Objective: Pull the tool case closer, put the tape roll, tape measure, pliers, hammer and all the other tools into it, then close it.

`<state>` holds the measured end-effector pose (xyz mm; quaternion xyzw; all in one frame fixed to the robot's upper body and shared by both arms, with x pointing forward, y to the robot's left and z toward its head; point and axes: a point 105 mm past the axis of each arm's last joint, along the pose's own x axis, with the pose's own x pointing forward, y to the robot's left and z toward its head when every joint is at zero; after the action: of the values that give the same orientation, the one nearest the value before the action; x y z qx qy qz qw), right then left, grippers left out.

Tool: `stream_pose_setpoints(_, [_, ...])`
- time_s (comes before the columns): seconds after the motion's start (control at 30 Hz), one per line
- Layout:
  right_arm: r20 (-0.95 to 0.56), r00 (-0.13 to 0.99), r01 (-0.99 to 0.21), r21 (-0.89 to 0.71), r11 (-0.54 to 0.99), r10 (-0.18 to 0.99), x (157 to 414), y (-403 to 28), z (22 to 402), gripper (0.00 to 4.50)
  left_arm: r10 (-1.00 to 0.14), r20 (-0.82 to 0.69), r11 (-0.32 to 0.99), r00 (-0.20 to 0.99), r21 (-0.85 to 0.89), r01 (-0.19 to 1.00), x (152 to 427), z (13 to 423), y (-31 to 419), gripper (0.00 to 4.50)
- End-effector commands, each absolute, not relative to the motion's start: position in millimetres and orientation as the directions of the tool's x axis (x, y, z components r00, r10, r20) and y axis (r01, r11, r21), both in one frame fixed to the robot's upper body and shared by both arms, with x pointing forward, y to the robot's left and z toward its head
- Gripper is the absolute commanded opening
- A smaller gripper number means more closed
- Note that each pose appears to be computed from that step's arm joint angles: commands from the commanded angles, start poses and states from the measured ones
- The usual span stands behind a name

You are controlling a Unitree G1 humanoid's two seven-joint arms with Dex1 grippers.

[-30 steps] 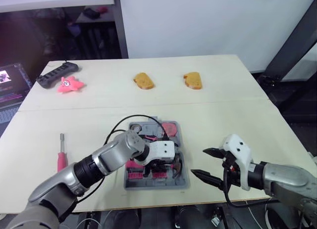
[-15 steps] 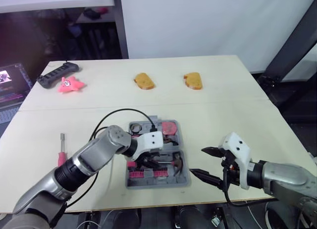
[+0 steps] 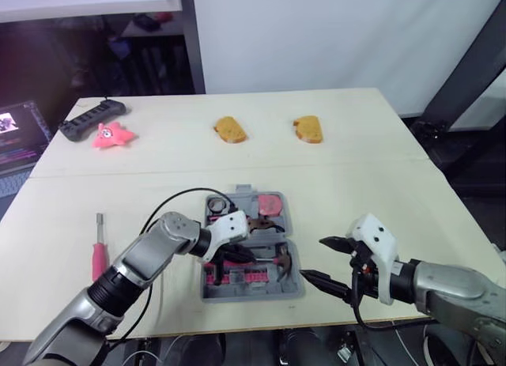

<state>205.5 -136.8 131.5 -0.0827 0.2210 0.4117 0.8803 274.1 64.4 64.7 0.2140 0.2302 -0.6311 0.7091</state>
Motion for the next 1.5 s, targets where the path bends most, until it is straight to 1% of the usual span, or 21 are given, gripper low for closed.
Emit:
stream_pose_setpoints(0.03, [-0.433, 0.576, -0.765, 0.011, 0.643, 0.693, 204.6, -135.2, 137.9, 4.50, -0.781, -0.616, 0.097, 0.100, 0.039, 0.995, 272.8, 56.3, 68.2, 0.06])
stream_pose_setpoints(0.13, [-0.435, 0.580, -0.762, 0.010, 0.647, 0.689, 204.7, -136.8, 138.0, 4.50, -0.763, -0.638, 0.098, 0.104, 0.045, 0.994, 272.1, 43.4, 72.2, 0.06])
stream_pose_setpoints(0.2, [-0.436, 0.580, -0.762, 0.010, 0.648, 0.688, 204.6, -137.0, 138.0, 4.50, -0.741, -0.664, 0.072, 0.102, 0.073, 0.995, 271.0, 35.1, 76.0, 0.06])
stream_pose_setpoints(0.33, [-0.436, 0.580, -0.761, 0.010, 0.648, 0.688, 204.3, -137.2, 138.0, 4.50, -0.733, -0.672, 0.061, 0.100, 0.081, 0.995, 270.0, 29.7, 78.1, 0.06])
stream_pose_setpoints(0.43, [-0.438, 0.582, -0.759, 0.009, 0.651, 0.685, 204.3, -137.6, 138.2, 4.50, -0.651, -0.751, 0.059, 0.110, 0.094, 0.994, 265.8, -0.5, 93.3, 0.06])
stream_pose_setpoints(0.5, [-0.439, 0.585, -0.757, 0.007, 0.653, 0.682, 204.5, -138.1, 138.1, 4.50, -0.625, -0.774, 0.043, 0.105, 0.101, 0.994, 262.5, -11.2, 98.3, 0.06])
stream_pose_setpoints(0.7, [-0.452, 0.592, -0.748, 0.001, 0.664, 0.667, 206.1, -141.6, 136.4, 4.50, -0.605, -0.790, -0.014, 0.097, 0.133, 0.991, 253.1, -26.8, 98.3, 0.06])
stream_pose_setpoints(0.77, [-0.454, 0.592, -0.747, 0.001, 0.665, 0.666, 206.5, -141.9, 136.0, 4.50, -0.602, -0.793, -0.005, 0.090, 0.117, 0.993, 250.1, -31.2, 98.7, 0.06])
stream_pose_setpoints(0.87, [-0.453, 0.591, -0.748, 0.002, 0.663, 0.667, 207.0, -141.7, 136.5, 4.50, -0.612, -0.784, 0.019, 0.107, 0.121, 0.993, 253.2, -30.2, 98.9, 0.06])
stream_pose_setpoints(0.97, [-0.453, 0.591, -0.749, 0.000, 0.662, 0.668, 208.4, -142.1, 136.9, 4.50, -0.653, -0.741, 0.081, 0.159, 0.141, 0.987, 267.5, -14.8, 98.9, 0.06])
stream_pose_setpoints(1.07, [-0.447, 0.595, -0.746, 0.001, 0.666, 0.668, 210.4, -144.1, 136.7, 4.50, -0.716, -0.665, 0.142, 0.215, 0.162, 0.976, 281.8, 16.6, 101.6, 0.06])
stream_pose_setpoints(1.17, [-0.425, 0.619, -0.729, 0.001, 0.684, 0.660, 213.5, -152.5, 136.0, 4.50, -0.843, -0.480, 0.197, 0.240, 0.140, 0.970, 288.6, 74.9, 107.6, 0.06])
stream_pose_setpoints(1.2, [-0.427, 0.630, -0.721, -0.012, 0.693, 0.648, 214.1, -157.8, 134.0, 4.50, -0.887, -0.404, 0.186, 0.226, 0.136, 0.973, 285.7, 93.9, 111.0, 0.06])
stream_pose_setpoints(1.27, [-0.423, 0.670, -0.687, -0.045, 0.725, 0.609, 215.9, -175.5, 129.4, 4.50, -0.919, -0.314, 0.201, 0.237, 0.143, 0.969, 282.3, 126.9, 141.4, 0.06])
stream_pose_setpoints(1.33, [-0.435, 0.687, -0.669, -0.066, 0.740, 0.582, 213.0, -190.2, 125.3, 4.50, -0.905, -0.310, 0.255, 0.291, 0.152, 0.955, 281.0, 139.8, 168.6, 0.06])
stream_pose_setpoints(1.4, [-0.444, 0.698, -0.653, -0.073, 0.753, 0.562, 208.3, -203.7, 123.4, 4.50, -0.871, -0.333, 0.335, 0.362, 0.138, 0.932, 279.8, 144.0, 197.0, 0.06])
stream_pose_setpoints(1.5, [-0.442, 0.739, -0.602, -0.094, 0.793, 0.509, 201.4, -229.7, 124.3, 4.50, -0.737, -0.433, 0.502, 0.519, 0.163, 0.849, 274.8, 138.1, 261.2, 0.06])
